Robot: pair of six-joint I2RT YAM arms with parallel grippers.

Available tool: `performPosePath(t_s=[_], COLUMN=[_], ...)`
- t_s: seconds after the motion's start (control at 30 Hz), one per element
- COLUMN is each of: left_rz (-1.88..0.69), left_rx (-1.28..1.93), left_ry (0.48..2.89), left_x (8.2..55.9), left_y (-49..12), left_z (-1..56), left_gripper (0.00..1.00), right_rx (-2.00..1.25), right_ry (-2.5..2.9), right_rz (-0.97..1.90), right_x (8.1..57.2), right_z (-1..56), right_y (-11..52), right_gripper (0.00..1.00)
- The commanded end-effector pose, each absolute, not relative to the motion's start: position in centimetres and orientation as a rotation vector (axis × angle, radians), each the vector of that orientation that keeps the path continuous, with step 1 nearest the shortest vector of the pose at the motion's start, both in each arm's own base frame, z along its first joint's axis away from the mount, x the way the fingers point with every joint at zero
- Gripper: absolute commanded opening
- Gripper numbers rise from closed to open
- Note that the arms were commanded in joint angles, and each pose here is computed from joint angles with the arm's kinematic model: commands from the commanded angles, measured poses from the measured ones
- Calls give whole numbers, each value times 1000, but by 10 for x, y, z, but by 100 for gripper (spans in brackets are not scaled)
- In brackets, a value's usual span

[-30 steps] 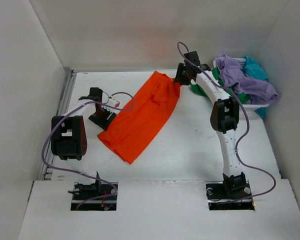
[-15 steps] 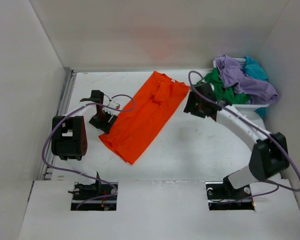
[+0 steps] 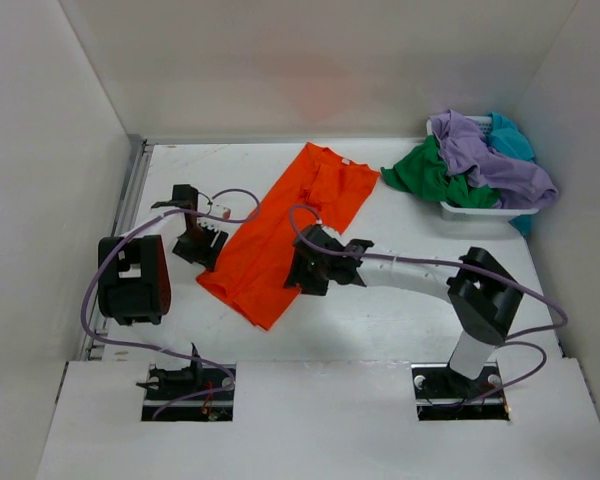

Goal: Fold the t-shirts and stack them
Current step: Rotate the tshirt 90 degrees

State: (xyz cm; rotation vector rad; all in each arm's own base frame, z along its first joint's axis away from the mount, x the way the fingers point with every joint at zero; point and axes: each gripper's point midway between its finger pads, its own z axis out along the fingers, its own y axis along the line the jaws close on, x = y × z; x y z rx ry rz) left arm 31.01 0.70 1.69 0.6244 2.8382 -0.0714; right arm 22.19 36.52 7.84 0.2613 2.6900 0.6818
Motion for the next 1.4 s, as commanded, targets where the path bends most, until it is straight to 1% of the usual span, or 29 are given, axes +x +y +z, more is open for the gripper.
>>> performPosePath(t_s=[0.0, 0.1, 0.3, 0.4, 0.5, 0.7, 0.87, 0.9, 0.97, 1.13, 1.17, 1.2, 1.37], left_rz=[-117, -112, -92, -86, -79, -63, -55, -55, -59, -13, 7, 31, 232], left_rx=[594, 558, 503, 510, 509, 477, 497, 502, 505, 484, 491, 508, 655], left_ry=[2812, 2824, 2759, 2734, 2716, 2661, 2641, 2644, 2653, 2593, 2561, 2521, 2275], left_x=[304, 300, 305, 306, 311, 315, 309, 308, 306, 308, 309, 310, 322], left_y=[0, 7, 12, 10, 10, 16, 17, 17, 16, 23, 24, 25, 36], left_z=[21, 18, 27, 31, 34, 48, 52, 50, 47, 63, 70, 78, 131], left_gripper=[61, 61, 61, 62, 62, 62, 63, 63, 62, 62, 62, 62, 68], right_rx=[356, 381, 597, 668, 753, 985, 1000, 1006, 1021, 1123, 1140, 1142, 1095], right_ry=[2704, 2733, 2770, 2775, 2752, 2663, 2633, 2634, 2643, 2650, 2642, 2638, 2636], right_rz=[843, 867, 829, 863, 857, 818, 808, 807, 807, 773, 762, 754, 757], right_x=[212, 200, 157, 142, 145, 158, 169, 170, 169, 159, 157, 155, 151], right_z=[90, 84, 58, 51, 43, 24, 22, 21, 16, 0, -4, -6, -9], right_y=[404, 416, 416, 431, 439, 427, 430, 433, 435, 416, 407, 399, 367], right_gripper=[55, 54, 55, 55, 55, 53, 52, 50, 41, 8, 3, 0, 0])
